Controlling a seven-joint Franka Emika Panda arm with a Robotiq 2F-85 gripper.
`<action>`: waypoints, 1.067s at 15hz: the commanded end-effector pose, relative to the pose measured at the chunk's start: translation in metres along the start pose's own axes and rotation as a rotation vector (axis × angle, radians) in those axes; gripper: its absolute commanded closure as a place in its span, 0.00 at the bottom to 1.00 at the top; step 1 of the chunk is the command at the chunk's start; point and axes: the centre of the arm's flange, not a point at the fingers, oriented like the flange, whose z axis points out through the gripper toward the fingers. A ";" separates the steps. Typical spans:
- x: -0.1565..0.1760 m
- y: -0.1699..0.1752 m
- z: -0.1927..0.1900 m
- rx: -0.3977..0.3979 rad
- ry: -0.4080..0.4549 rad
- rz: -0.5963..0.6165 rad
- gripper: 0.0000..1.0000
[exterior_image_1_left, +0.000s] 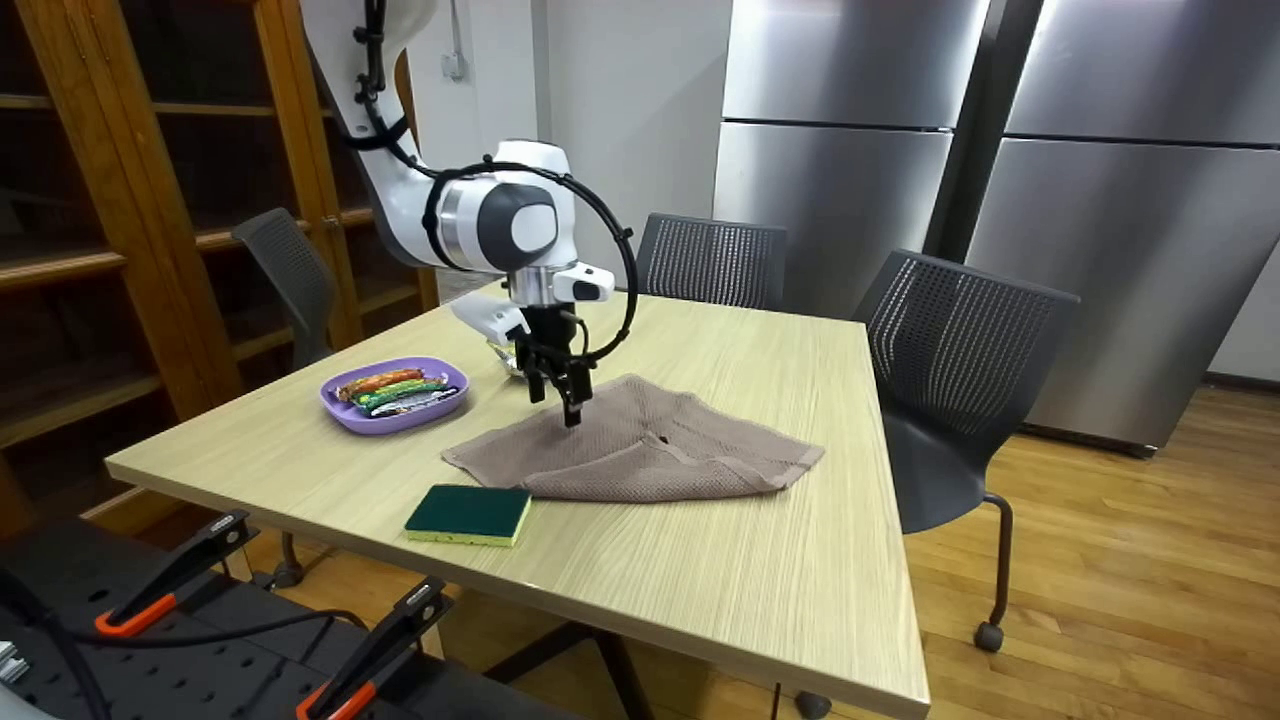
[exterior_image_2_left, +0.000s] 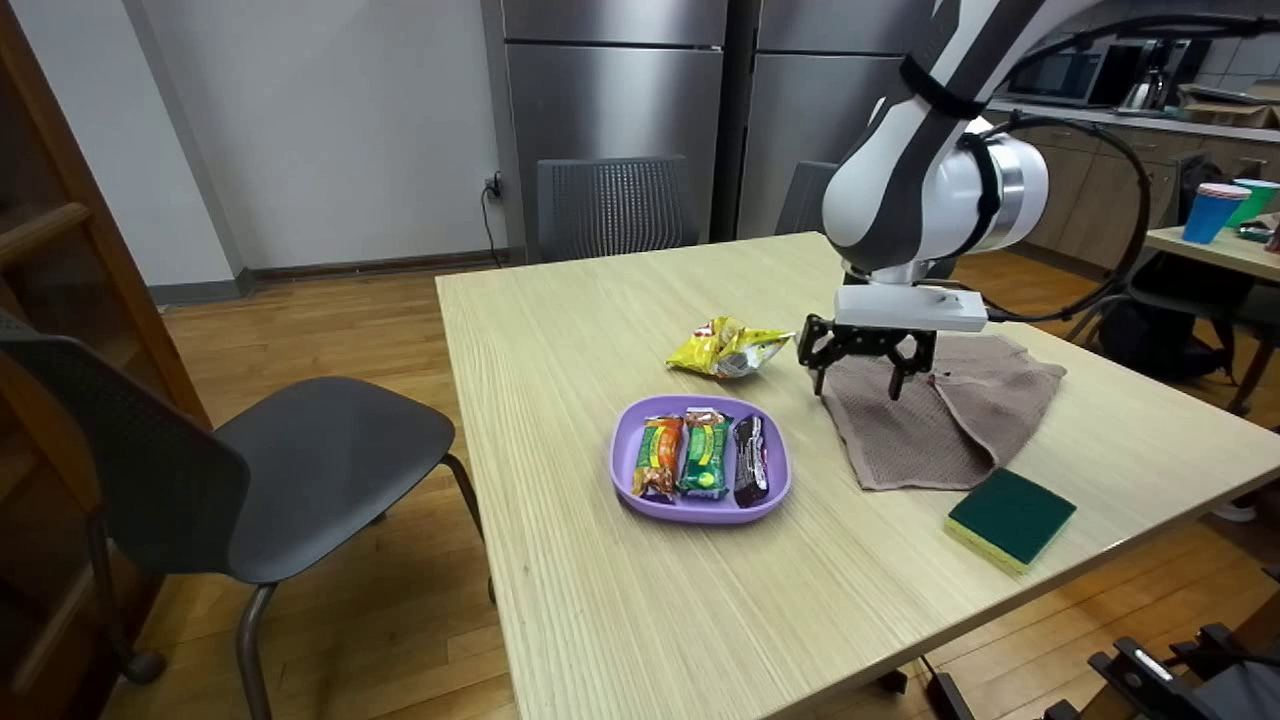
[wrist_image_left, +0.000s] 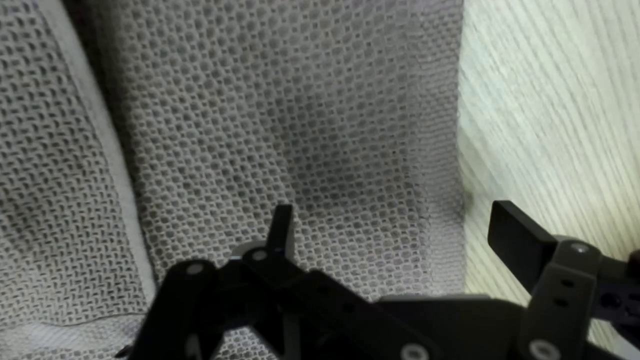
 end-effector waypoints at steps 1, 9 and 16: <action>0.010 -0.009 0.001 -0.038 -0.025 0.016 0.00; 0.012 -0.010 0.004 -0.052 -0.038 0.026 0.34; 0.012 -0.015 0.002 -0.048 -0.028 0.019 0.88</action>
